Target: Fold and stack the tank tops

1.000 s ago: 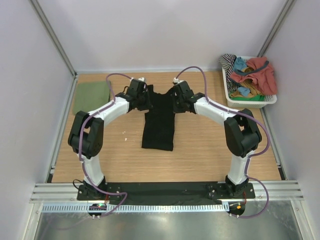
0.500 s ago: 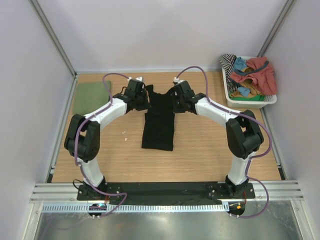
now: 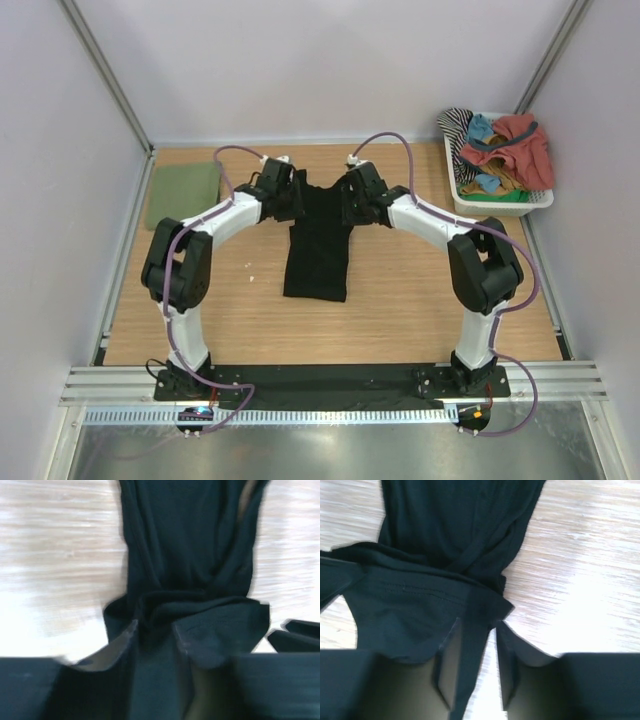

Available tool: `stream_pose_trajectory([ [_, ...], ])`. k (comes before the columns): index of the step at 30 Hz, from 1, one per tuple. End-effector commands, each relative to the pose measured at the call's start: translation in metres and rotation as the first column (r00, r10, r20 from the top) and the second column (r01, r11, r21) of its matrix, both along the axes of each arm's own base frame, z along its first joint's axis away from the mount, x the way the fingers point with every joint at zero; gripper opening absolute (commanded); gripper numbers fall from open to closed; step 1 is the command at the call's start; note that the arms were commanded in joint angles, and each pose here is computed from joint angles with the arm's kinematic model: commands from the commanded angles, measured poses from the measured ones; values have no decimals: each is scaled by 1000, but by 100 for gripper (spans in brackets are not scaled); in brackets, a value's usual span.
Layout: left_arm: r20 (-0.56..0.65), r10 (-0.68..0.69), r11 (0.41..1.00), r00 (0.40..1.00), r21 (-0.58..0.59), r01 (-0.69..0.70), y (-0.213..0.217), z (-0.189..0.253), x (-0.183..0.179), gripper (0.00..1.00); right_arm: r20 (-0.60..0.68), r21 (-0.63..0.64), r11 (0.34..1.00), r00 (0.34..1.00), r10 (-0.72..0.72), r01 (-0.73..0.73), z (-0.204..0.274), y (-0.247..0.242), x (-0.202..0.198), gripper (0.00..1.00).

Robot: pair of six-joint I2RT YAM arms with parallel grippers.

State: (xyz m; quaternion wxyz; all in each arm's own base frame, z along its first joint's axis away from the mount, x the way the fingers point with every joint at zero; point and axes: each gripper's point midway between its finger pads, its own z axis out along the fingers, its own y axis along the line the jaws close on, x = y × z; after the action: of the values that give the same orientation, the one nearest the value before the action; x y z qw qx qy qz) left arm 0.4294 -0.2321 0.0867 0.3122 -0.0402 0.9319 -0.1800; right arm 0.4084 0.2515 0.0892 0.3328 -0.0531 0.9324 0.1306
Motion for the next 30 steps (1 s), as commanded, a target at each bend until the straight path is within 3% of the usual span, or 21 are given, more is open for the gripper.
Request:
stream_pose_trajectory([
  [1,-12,-1,999,1000,32,2,0,-5,9,44,42,4,999,998,-45,45,11,-1,14,42],
  [2,2,15,999,1000,51,-15,5,-1,12,55,49,13,999,998,-49,48,15,-2,14,45],
  [5,37,36,997,999,68,-39,15,17,5,66,44,26,999,998,-42,41,20,-7,-2,53],
  [12,55,67,997,996,39,-70,33,36,-49,66,19,102,994,999,34,-36,27,-10,-65,56],
  [16,-1,32,998,999,52,-32,30,12,-102,66,-49,142,979,986,157,-149,14,3,-113,55],
  [22,-89,-6,1000,996,-4,6,31,-15,-157,66,-121,246,949,966,230,-195,-2,12,-168,56],
  [30,-111,-61,995,992,-87,51,20,-28,-188,64,-169,270,939,950,264,-213,-30,23,-204,55],
])
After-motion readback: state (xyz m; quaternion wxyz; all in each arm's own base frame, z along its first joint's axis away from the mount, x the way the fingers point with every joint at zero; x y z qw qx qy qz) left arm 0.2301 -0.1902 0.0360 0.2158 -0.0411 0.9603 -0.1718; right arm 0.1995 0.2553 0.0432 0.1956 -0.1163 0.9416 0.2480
